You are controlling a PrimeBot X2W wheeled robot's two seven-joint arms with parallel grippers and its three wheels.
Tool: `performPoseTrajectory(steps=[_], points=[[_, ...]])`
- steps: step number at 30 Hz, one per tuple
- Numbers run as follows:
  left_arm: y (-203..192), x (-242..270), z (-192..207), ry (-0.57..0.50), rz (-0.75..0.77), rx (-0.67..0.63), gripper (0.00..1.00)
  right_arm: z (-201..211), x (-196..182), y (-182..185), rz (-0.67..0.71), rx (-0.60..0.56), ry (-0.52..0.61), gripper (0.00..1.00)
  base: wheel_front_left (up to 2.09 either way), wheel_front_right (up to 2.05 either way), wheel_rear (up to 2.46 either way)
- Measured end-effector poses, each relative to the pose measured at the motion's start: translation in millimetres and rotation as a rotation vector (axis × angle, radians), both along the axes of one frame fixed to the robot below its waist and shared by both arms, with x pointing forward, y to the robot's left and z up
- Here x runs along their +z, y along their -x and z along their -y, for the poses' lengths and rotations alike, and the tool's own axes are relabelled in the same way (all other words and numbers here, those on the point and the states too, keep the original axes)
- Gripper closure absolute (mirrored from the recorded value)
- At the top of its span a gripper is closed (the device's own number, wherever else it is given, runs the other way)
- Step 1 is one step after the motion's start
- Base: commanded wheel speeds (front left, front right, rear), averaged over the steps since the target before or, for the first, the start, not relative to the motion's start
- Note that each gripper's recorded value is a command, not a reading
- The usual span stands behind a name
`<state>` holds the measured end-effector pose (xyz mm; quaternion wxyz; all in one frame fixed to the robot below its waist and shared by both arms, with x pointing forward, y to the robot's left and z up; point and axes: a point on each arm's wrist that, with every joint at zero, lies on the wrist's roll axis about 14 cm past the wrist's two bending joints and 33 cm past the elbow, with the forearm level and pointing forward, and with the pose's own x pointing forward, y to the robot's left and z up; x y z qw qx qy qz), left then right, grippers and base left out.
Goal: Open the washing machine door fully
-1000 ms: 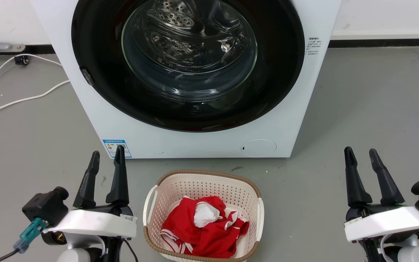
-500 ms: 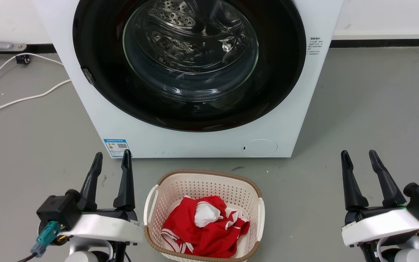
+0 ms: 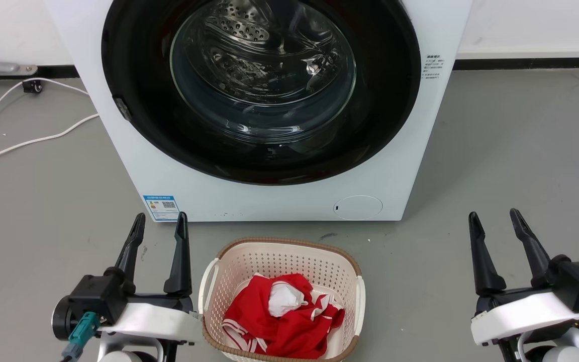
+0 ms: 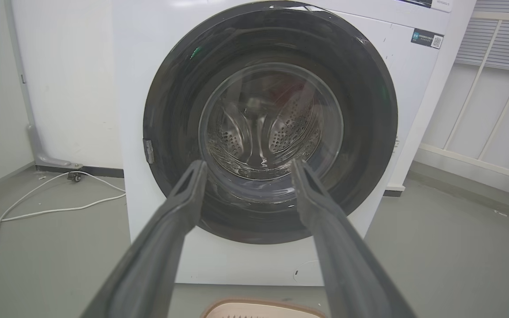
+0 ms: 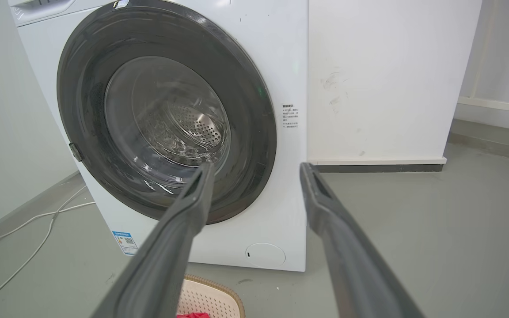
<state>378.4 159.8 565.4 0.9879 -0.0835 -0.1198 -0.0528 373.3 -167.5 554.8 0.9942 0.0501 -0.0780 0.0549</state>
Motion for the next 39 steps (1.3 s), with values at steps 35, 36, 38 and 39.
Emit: performPoseTrajectory(steps=[35, 36, 38, 39], points=[[1.6, -5.3, 6.6, -0.119, 0.014, -0.001, 0.0, -2.9, -8.8, 0.6, -0.019, 0.004, 0.052, 1.0, 0.0, 0.0, 0.0], [1.3, -5.5, 6.4, -0.119, 0.013, 0.0, 0.0, -2.7, -9.8, 0.4, -0.023, 0.005, 0.026, 1.0, 0.0, 0.0, 0.0], [1.1, -5.5, 6.4, -0.118, 0.013, 0.001, 0.0, -0.6, -10.5, 0.6, -0.023, 0.004, -0.061, 1.0, 0.0, 0.0, 0.0], [1.0, -5.5, 6.3, -0.118, 0.013, 0.001, 0.0, 0.7, -11.4, 0.6, -0.024, 0.002, -0.104, 1.0, 0.0, 0.0, 0.0]])
